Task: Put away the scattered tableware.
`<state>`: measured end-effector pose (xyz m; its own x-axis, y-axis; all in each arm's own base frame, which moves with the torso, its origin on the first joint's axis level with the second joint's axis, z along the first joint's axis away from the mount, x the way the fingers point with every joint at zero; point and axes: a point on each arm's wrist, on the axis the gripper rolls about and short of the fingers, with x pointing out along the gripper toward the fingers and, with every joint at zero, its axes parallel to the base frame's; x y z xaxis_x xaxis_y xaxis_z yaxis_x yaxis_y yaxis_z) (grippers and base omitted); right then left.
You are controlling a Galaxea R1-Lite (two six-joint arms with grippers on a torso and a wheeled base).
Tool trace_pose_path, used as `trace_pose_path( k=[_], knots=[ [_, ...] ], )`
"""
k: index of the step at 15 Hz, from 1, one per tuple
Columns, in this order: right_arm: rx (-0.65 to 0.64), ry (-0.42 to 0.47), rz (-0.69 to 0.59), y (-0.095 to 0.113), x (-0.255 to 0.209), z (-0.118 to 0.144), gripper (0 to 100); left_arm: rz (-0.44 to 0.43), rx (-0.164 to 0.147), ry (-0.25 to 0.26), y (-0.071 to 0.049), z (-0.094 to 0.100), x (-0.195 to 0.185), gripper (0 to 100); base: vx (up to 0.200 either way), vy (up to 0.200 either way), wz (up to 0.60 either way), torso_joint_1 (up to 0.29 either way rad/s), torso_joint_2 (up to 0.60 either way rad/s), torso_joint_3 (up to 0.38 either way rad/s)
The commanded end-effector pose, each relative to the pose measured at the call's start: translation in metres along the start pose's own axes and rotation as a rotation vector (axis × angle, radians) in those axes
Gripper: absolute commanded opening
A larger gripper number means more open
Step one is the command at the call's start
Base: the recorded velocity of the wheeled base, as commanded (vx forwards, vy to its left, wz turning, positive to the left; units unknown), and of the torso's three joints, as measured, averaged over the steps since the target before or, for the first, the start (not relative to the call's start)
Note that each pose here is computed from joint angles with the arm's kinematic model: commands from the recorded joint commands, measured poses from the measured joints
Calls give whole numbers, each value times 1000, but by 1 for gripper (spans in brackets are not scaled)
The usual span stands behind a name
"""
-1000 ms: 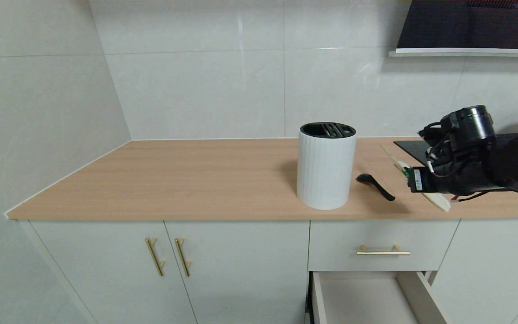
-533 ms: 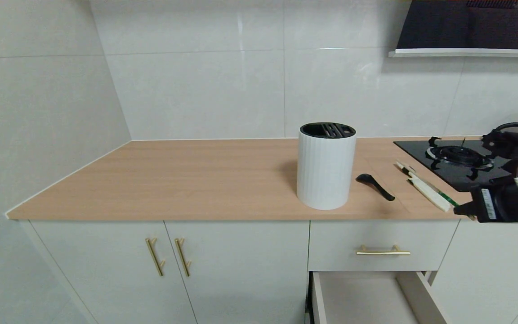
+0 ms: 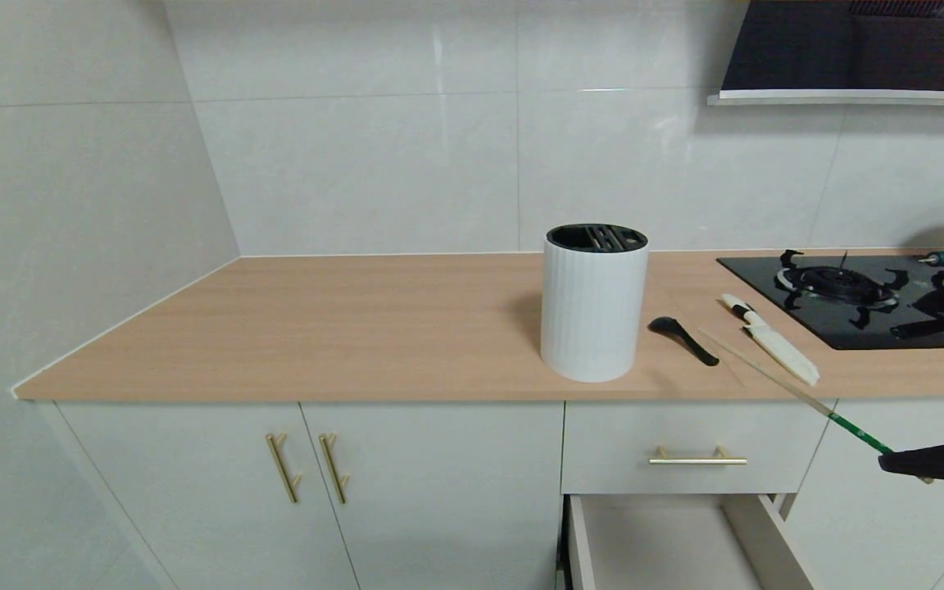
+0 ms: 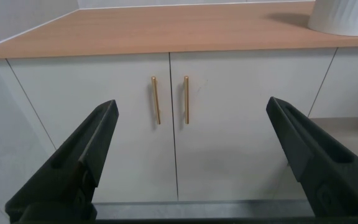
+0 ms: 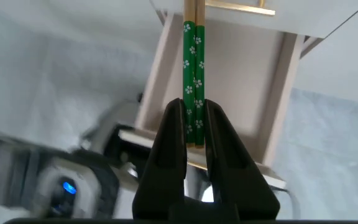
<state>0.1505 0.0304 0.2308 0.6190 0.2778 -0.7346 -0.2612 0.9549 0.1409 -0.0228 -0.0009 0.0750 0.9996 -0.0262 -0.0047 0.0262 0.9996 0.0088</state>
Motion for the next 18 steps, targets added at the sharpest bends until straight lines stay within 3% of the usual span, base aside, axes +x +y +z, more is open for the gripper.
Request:
trace_pose_path(
  k=[1,7,18],
  knots=[
    [-6,11,-2,0,1,-6,0,0,0,0,0,0,0,100,0,0,0,0,0,0],
    [-81,41,-3,-2,11,-17,0,0,0,0,0,0,0,100,0,0,0,-11,22,15],
    [-162,57,13,-2,28,-29,0,0,0,0,0,0,0,100,0,0,0,-182,452,263]
  ],
)
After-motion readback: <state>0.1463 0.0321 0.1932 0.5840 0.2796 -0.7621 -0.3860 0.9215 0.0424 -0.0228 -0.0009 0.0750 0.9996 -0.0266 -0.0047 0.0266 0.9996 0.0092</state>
